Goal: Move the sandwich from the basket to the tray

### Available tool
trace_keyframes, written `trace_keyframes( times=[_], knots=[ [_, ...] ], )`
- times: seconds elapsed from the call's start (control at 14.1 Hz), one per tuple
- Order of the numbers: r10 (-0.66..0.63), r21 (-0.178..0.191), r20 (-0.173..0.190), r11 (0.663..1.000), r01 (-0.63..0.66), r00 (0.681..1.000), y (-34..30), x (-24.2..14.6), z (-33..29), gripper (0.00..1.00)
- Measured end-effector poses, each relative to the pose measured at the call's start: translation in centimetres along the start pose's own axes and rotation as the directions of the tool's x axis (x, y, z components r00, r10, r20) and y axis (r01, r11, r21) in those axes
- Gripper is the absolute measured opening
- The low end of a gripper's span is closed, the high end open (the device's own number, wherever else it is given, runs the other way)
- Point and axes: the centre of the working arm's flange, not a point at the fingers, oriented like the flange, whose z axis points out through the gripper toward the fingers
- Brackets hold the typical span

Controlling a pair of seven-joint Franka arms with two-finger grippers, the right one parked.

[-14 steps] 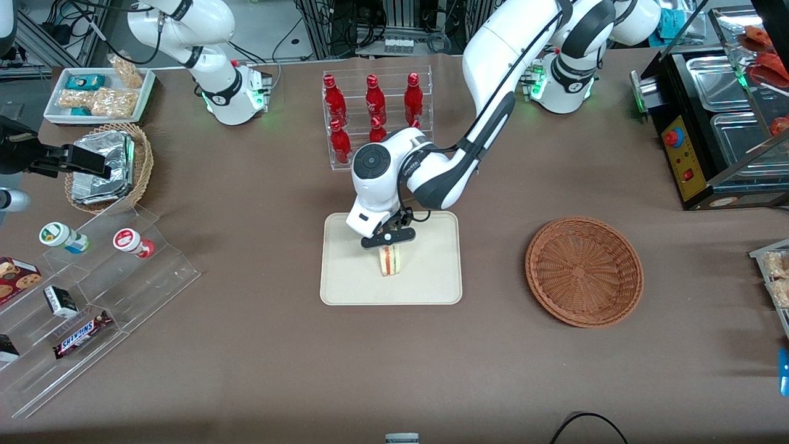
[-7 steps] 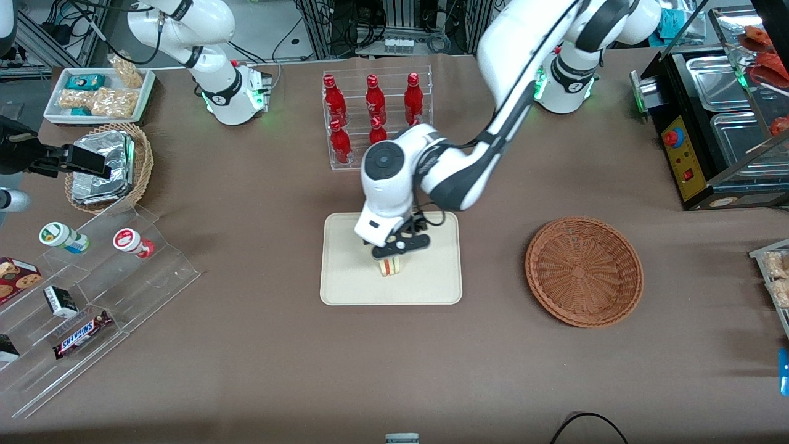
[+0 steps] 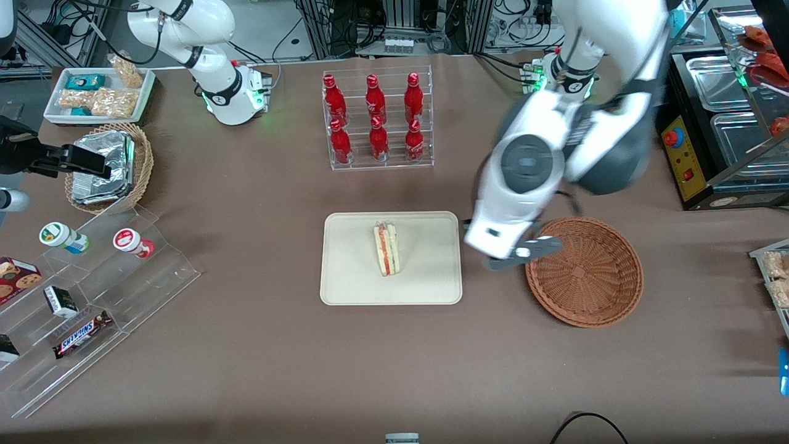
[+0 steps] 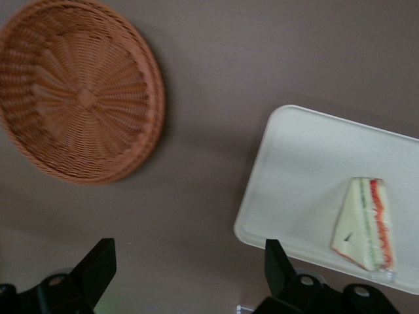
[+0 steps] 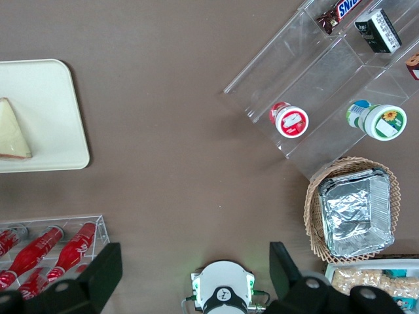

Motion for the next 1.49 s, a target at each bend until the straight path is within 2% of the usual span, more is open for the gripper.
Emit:
trace_keyframes(
  times=[0.35,0.5,0.64,0.85,1.13,1.49],
  knots=[
    [0.081,0.027,0.099,0.996,-0.084,0.992,-13.7,2.2,-5.5,1.00],
    [0.135,0.015,0.137,0.990,-0.138,0.981,-20.0,1.9,-8.1,1.00],
    [0.177,-0.003,0.158,0.984,-0.178,0.972,-24.9,1.1,-10.0,1.00],
    [0.218,-0.022,0.161,0.976,-0.217,0.963,-28.3,0.3,-11.4,1.00],
    [0.224,0.001,0.162,0.974,-0.227,0.961,-28.1,-0.6,-11.2,1.00],
    [0.227,0.012,0.144,0.973,-0.231,0.963,-28.5,-3.5,-11.0,1.00]
  ],
)
